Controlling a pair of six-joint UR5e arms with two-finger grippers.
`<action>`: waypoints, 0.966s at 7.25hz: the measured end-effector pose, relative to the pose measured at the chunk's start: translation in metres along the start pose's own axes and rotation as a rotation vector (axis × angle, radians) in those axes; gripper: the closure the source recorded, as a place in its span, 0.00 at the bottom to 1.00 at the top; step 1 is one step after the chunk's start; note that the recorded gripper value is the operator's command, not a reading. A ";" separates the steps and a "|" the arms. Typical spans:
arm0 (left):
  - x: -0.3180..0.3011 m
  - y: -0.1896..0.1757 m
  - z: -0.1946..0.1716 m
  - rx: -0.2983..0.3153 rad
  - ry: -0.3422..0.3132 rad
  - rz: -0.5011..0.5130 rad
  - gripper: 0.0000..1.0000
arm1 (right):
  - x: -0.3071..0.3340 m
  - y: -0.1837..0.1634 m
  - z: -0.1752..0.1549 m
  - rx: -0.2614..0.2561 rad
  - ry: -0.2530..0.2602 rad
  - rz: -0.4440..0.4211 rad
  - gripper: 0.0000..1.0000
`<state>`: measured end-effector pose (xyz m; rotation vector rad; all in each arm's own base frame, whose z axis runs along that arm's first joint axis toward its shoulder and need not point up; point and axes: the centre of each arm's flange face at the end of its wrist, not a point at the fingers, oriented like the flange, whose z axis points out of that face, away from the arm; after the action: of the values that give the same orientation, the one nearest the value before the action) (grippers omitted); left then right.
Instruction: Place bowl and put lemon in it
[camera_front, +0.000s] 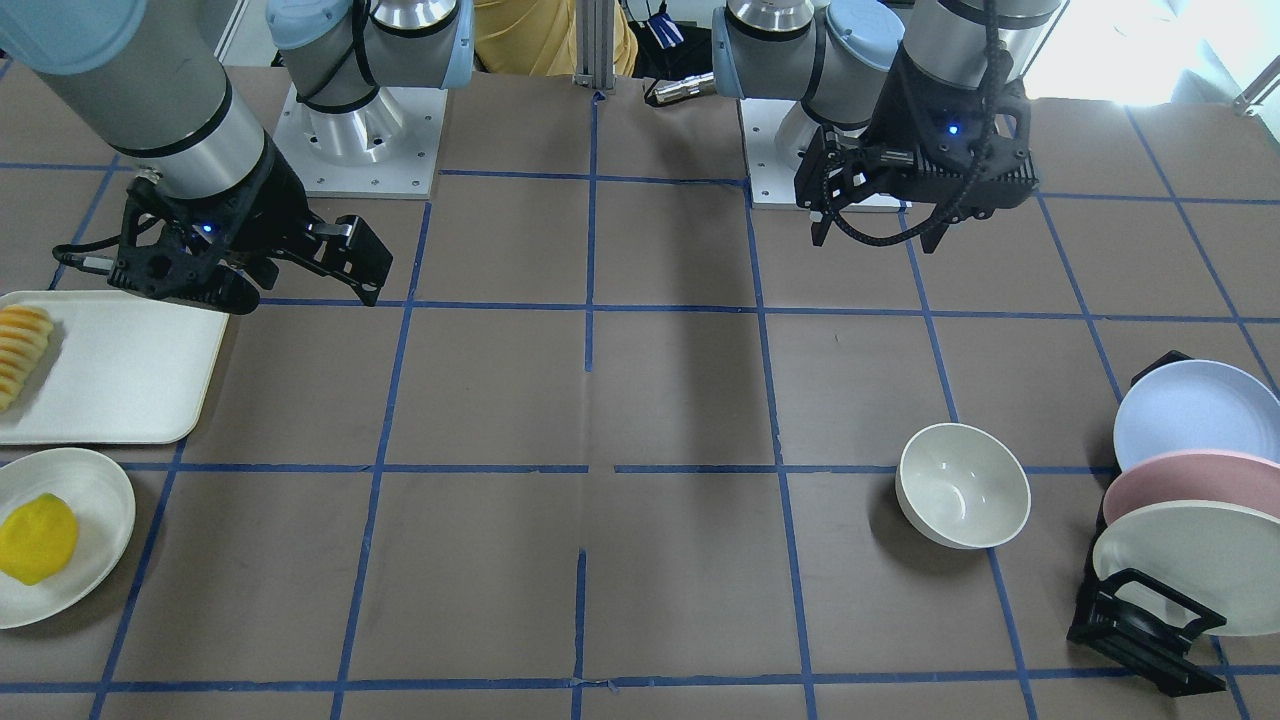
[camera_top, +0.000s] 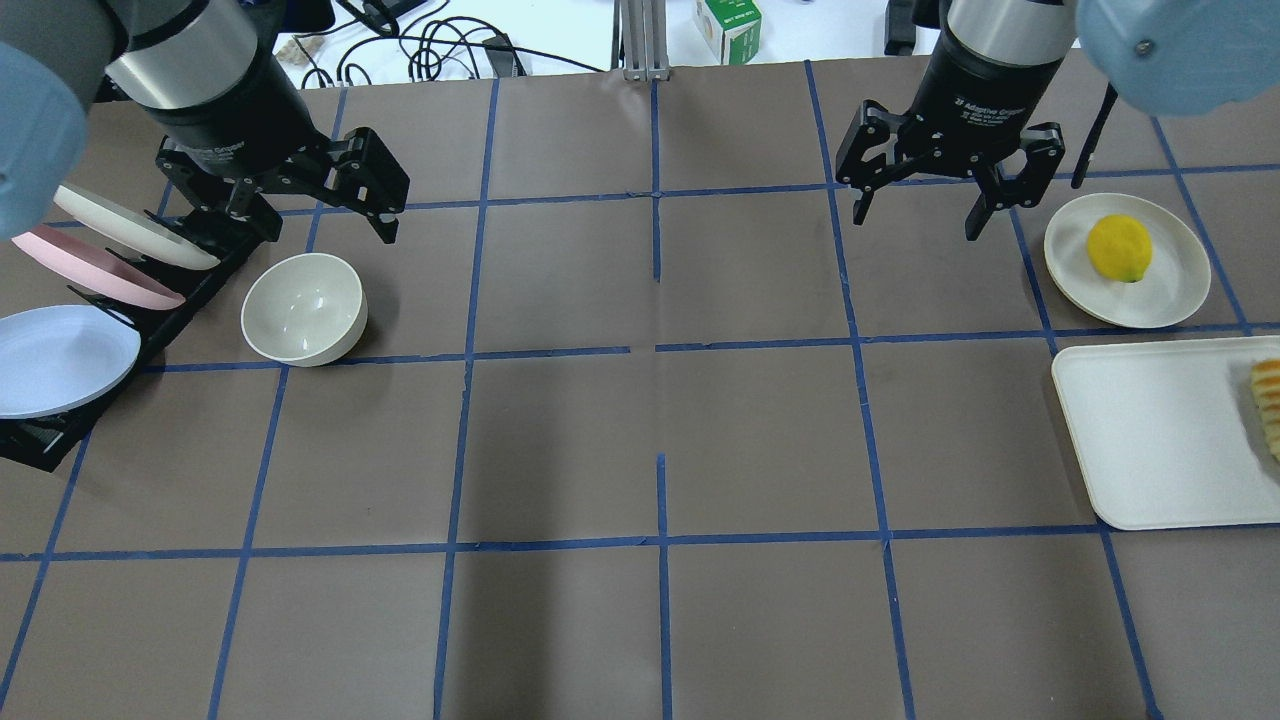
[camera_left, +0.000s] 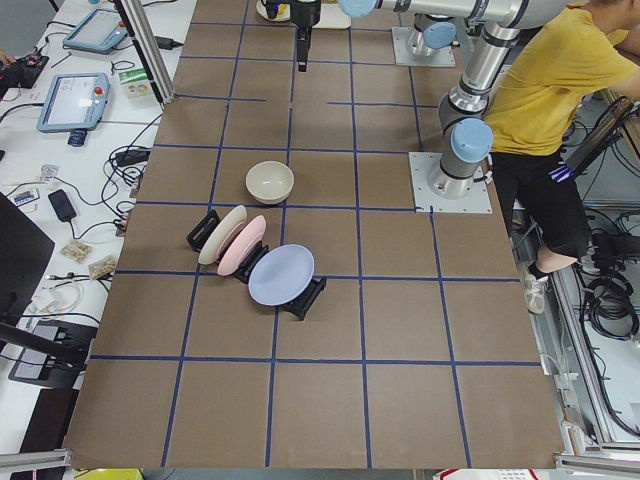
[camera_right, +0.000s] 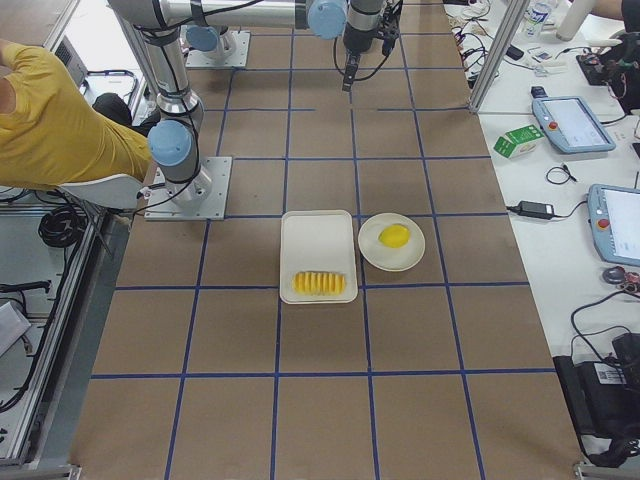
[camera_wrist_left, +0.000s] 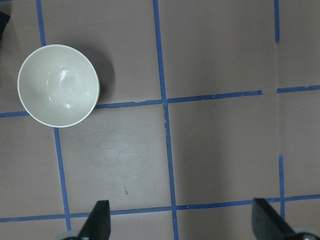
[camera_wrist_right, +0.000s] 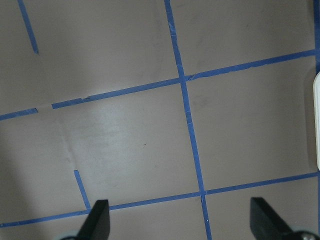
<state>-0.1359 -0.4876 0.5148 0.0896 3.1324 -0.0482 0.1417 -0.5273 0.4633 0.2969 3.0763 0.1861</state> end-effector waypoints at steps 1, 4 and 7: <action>0.000 -0.001 0.002 -0.008 0.000 -0.004 0.00 | 0.000 0.000 0.002 -0.004 0.001 0.000 0.00; -0.007 0.002 0.024 -0.060 -0.005 -0.010 0.00 | 0.001 0.000 0.003 -0.005 0.002 0.001 0.00; -0.105 -0.044 0.132 -0.117 0.016 -0.058 0.00 | 0.022 -0.013 0.006 -0.011 -0.001 0.032 0.00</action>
<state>-0.0323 -0.5413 0.3856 -0.0012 3.1450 0.1358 0.1177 -0.5352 0.4546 0.3462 3.0697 0.2045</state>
